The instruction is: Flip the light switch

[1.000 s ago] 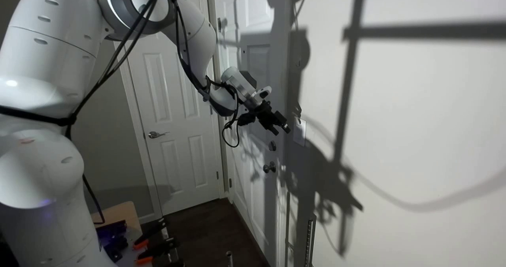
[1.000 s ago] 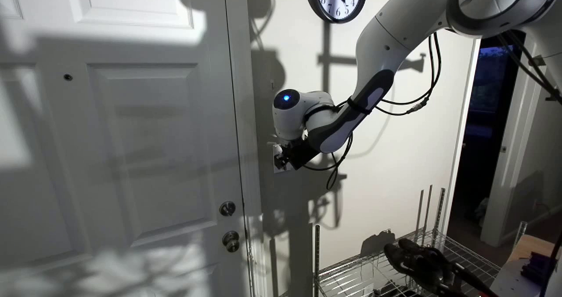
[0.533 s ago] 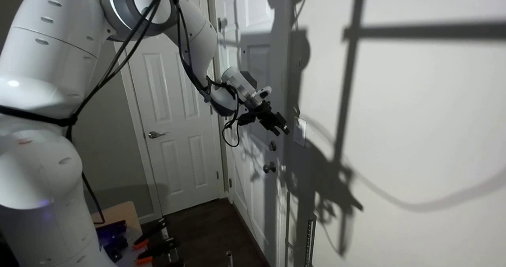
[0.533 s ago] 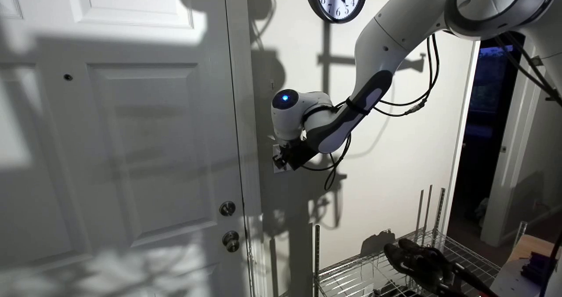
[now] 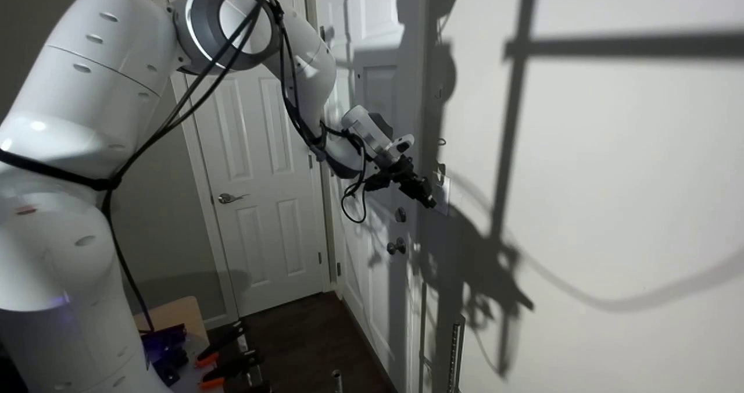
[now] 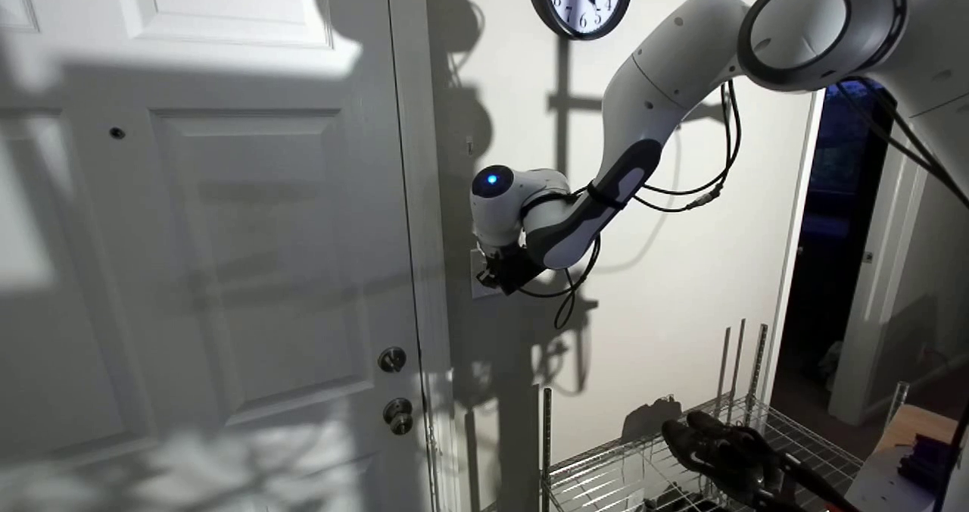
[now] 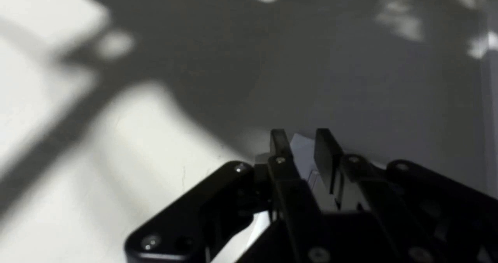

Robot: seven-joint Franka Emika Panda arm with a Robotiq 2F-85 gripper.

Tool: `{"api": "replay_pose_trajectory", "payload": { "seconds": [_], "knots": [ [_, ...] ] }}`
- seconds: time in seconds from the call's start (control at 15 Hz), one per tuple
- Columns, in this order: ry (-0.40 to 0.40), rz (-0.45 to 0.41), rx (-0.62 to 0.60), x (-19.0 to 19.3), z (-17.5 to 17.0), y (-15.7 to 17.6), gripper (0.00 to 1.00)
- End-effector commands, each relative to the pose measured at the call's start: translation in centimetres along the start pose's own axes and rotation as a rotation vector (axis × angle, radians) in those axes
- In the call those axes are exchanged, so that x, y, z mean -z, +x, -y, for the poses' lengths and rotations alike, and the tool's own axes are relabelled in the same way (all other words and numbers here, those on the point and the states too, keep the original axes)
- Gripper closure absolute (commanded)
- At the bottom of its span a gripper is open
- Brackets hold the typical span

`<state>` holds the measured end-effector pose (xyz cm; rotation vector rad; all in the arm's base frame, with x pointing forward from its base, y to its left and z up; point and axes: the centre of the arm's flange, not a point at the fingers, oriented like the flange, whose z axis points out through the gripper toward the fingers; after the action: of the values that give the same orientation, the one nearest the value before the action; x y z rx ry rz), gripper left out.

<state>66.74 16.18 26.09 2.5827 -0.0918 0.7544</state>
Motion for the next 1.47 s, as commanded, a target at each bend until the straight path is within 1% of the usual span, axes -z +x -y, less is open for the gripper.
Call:
{"api": "replay_pose_trajectory", "payload": {
  "seconds": [0.0,0.2,0.47,1.0,1.27,1.4],
  "knots": [
    [0.009,-0.039,-0.048,0.0,-1.1,0.8,0.99],
    [0.001,-0.058,-0.064,0.9,-1.4,1.3,1.00],
    [0.021,-0.065,-0.084,1.2,-1.2,1.7,1.00],
    [0.035,-0.122,-0.180,1.5,-1.1,2.0,1.00],
    [0.090,-0.136,-0.215,1.7,-0.6,2.1,1.00],
    [0.096,-0.146,-0.225,1.9,-0.5,2.2,1.00]
  ]
}}
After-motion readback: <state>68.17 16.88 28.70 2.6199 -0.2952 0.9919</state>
